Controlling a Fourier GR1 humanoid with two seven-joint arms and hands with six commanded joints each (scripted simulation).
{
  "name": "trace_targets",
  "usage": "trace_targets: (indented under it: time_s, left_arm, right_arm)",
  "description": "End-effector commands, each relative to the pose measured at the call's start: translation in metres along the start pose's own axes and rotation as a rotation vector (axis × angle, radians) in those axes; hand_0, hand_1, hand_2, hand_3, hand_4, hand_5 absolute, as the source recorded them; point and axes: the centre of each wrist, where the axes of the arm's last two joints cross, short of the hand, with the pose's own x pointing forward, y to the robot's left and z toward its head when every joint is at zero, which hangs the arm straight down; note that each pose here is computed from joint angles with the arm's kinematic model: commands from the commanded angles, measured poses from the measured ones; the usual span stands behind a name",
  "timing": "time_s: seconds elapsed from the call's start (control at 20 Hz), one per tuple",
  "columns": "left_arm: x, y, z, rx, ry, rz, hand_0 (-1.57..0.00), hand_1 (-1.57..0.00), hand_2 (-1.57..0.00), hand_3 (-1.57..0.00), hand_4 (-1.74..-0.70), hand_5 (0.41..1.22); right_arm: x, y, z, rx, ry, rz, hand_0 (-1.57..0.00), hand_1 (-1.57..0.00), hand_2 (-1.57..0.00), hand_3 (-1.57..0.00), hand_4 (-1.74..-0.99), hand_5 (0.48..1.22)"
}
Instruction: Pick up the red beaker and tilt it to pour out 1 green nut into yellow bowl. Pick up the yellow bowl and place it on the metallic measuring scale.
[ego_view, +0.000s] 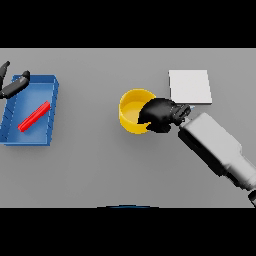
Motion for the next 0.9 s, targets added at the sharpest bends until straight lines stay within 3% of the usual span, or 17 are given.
trace_targets:
  time_s: [0.0, 0.15, 0.35, 0.6, 0.85]
  left_arm:
    - [0.002, 0.0, -0.001, -0.001, -0.003, -0.001, 0.0, 0.0, 0.0, 0.0, -0.77, 0.705]
    - [-0.001, -0.001, -0.001, -0.007, 0.002, 0.022, 0.0, 0.0, 0.0, 0.0, -0.78, 0.702]
    - [0.002, -0.001, -0.003, -0.006, -0.01, 0.034, 0.0, 0.0, 0.0, 0.0, -0.8, 0.704]
    - [0.002, -0.001, 0.003, -0.012, 0.007, 0.055, 0.0, 0.0, 0.0, 0.0, -0.83, 0.723]
    - [0.003, -0.001, 0.004, -0.011, 0.026, 0.06, 0.0, 0.0, 0.0, 0.0, -0.84, 0.739]
  right_arm:
    - [-0.001, -0.005, 0.004, -0.003, 0.015, 0.005, -1.55, -1.55, -1.48, -1.16, -1.734, 1.216]
    - [-0.003, -0.016, 0.017, -0.03, 0.059, 0.021, -1.56, -1.56, -1.43, -1.22, -1.737, 1.219]
    - [-0.004, -0.022, 0.023, -0.048, 0.09, 0.025, -1.57, -1.57, -1.51, -1.18, -1.739, 1.219]
    - [-0.031, -0.039, 0.045, -0.121, 0.197, 0.017, -1.55, -1.57, -1.5, -1.17, -1.741, 1.22]
    - [-0.07, -0.043, 0.056, -0.198, 0.304, 0.0, -1.56, -1.57, -1.54, -1.15, -1.741, 1.221]
